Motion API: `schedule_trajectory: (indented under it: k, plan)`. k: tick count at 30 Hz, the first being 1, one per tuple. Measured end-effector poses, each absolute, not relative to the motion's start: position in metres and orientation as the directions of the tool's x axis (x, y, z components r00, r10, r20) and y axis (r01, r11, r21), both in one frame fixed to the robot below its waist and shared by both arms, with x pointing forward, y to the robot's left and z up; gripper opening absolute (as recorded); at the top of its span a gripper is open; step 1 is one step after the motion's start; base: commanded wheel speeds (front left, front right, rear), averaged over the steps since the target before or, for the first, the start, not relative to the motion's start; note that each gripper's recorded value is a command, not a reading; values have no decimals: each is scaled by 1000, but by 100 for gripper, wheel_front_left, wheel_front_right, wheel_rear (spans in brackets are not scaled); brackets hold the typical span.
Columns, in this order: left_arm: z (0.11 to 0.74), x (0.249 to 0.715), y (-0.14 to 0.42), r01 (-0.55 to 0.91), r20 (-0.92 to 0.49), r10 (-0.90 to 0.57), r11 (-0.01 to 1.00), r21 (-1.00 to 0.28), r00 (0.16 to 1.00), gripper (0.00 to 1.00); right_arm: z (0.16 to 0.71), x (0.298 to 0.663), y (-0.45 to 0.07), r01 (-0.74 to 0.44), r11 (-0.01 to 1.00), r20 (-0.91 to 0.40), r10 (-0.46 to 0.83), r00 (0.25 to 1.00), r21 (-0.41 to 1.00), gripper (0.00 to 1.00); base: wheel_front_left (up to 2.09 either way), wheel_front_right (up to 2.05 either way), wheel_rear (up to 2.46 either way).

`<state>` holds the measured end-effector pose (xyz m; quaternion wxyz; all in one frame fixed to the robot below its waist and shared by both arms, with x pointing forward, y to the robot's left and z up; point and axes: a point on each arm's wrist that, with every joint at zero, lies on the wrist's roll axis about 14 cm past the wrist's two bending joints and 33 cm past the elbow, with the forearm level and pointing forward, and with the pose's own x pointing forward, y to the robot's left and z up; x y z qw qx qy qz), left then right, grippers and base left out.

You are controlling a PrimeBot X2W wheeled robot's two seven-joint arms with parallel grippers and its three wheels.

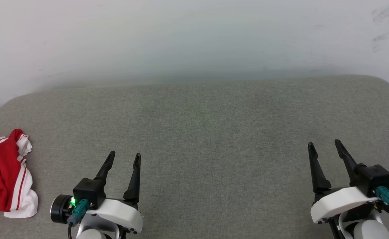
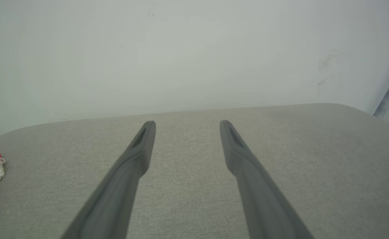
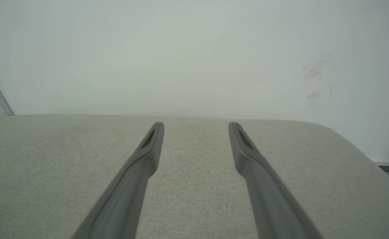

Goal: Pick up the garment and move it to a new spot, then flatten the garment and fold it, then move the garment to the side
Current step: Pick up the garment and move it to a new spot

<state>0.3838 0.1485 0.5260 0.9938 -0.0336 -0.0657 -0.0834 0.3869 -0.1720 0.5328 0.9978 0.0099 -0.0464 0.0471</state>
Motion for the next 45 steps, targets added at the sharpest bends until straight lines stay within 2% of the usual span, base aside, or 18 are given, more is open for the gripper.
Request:
schedule_trajectory:
  k: [6,15,23,31,39,45]
  plan:
    - [528,382,166,118,139,-109,991,-59,984,100,536,393,-153,-149,989,97,147,984,8,100,0,0,0]
    - [529,364,217,-34,141,40,998,-44,989,100,546,404,-94,-309,951,108,310,945,-24,100,0,0,0]
    - [530,328,277,-215,141,215,976,-20,966,100,549,406,-24,-491,871,113,491,864,-23,100,0,0,0]
    - [528,284,320,-363,136,360,932,-7,923,100,553,401,33,-623,782,123,621,774,-28,100,0,0,0]
    - [526,257,339,-439,126,436,899,-4,891,100,553,397,63,-688,726,122,685,718,-25,100,0,0,0]
    - [520,262,338,-433,104,431,901,1,896,100,550,401,68,-695,719,111,692,713,-19,100,0,0,0]
